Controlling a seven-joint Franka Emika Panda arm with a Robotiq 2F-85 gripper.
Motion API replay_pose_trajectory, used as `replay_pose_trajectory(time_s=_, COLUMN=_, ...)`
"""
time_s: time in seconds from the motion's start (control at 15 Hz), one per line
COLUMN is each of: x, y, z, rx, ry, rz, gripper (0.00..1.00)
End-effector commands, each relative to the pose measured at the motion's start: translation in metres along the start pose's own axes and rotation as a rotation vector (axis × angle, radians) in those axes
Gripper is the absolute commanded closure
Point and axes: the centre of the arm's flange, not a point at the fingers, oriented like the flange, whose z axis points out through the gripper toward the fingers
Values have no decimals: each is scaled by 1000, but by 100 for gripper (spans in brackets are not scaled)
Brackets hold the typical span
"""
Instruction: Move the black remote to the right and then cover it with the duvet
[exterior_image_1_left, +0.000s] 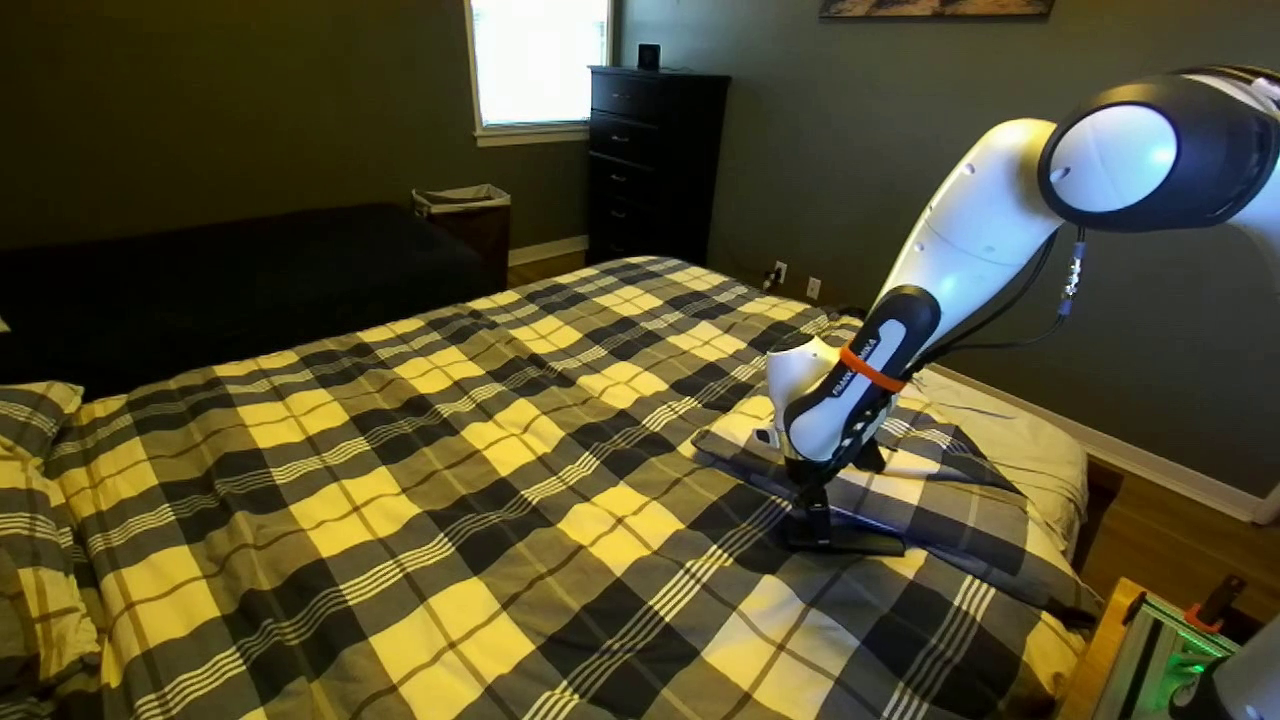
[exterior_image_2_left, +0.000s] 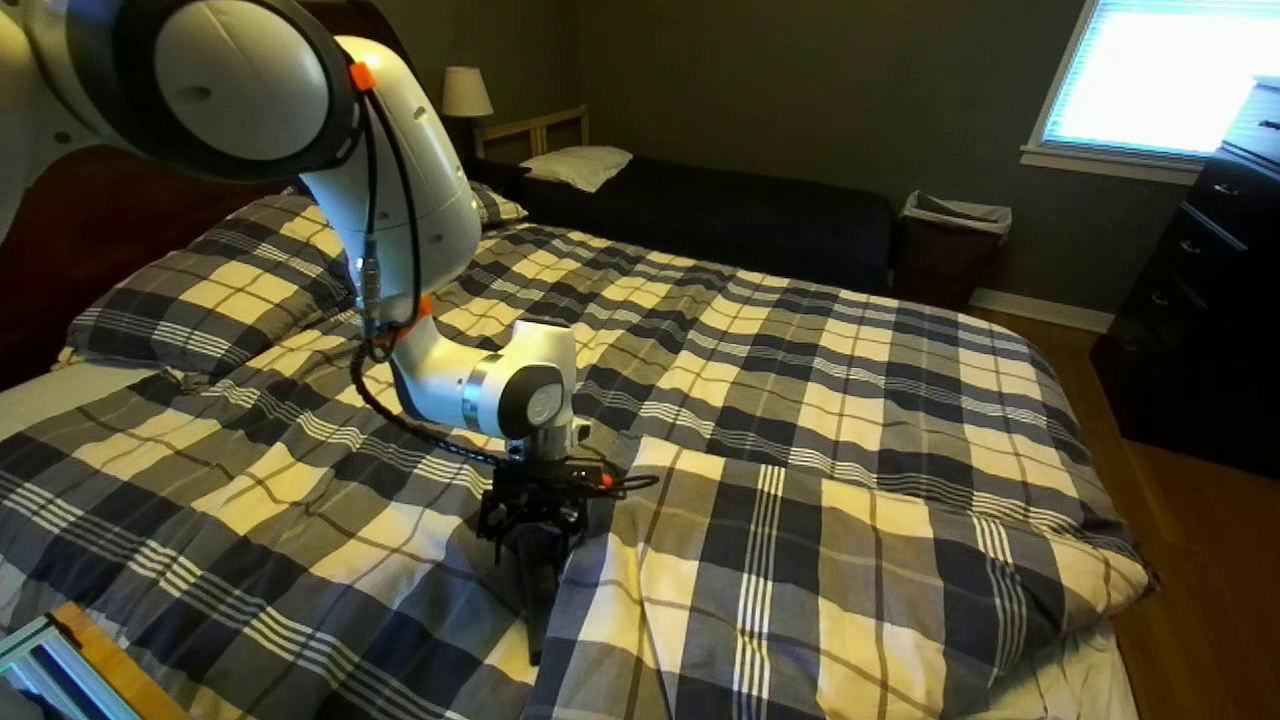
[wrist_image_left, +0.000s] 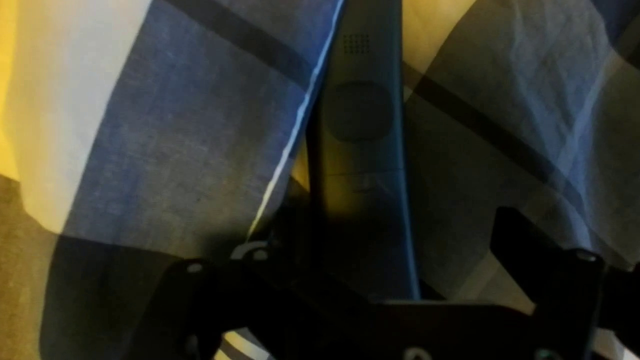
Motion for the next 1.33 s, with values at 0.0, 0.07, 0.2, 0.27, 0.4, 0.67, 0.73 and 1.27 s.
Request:
replay_pose_trajectory(time_s=0.0, x=8, y=10, z=9, rx=21, ry=-11, rz=13, gripper=27)
replay_pose_trajectory(time_s=0.07, x=8, y=11, z=9, rx=21, ry=-12, rz=16, gripper=34)
replay_pose_trajectory(time_s=0.2, x=10, y=12, z=10, rx=23, ry=-11, rz=13, gripper=28)
replay_pose_trajectory(time_s=0.27, x=13, y=14, z=11, rx=24, ry=-15, rz=15, gripper=17)
replay_pose_trajectory(time_s=0.4, x=14, y=16, z=13, rx=35, ry=-28, rz=14, gripper=2)
replay_pose_trajectory(time_s=0.67, x=16, y=21, z=17, rx=60, ry=-72, rz=20, gripper=0)
replay_pose_trajectory(time_s=0.73, x=16, y=22, z=18, rx=64, ry=-85, rz=23, gripper=10)
replay_pose_trajectory(time_s=1.27, x=19, y=27, z=17, rx=76, ry=-119, rz=33, gripper=71)
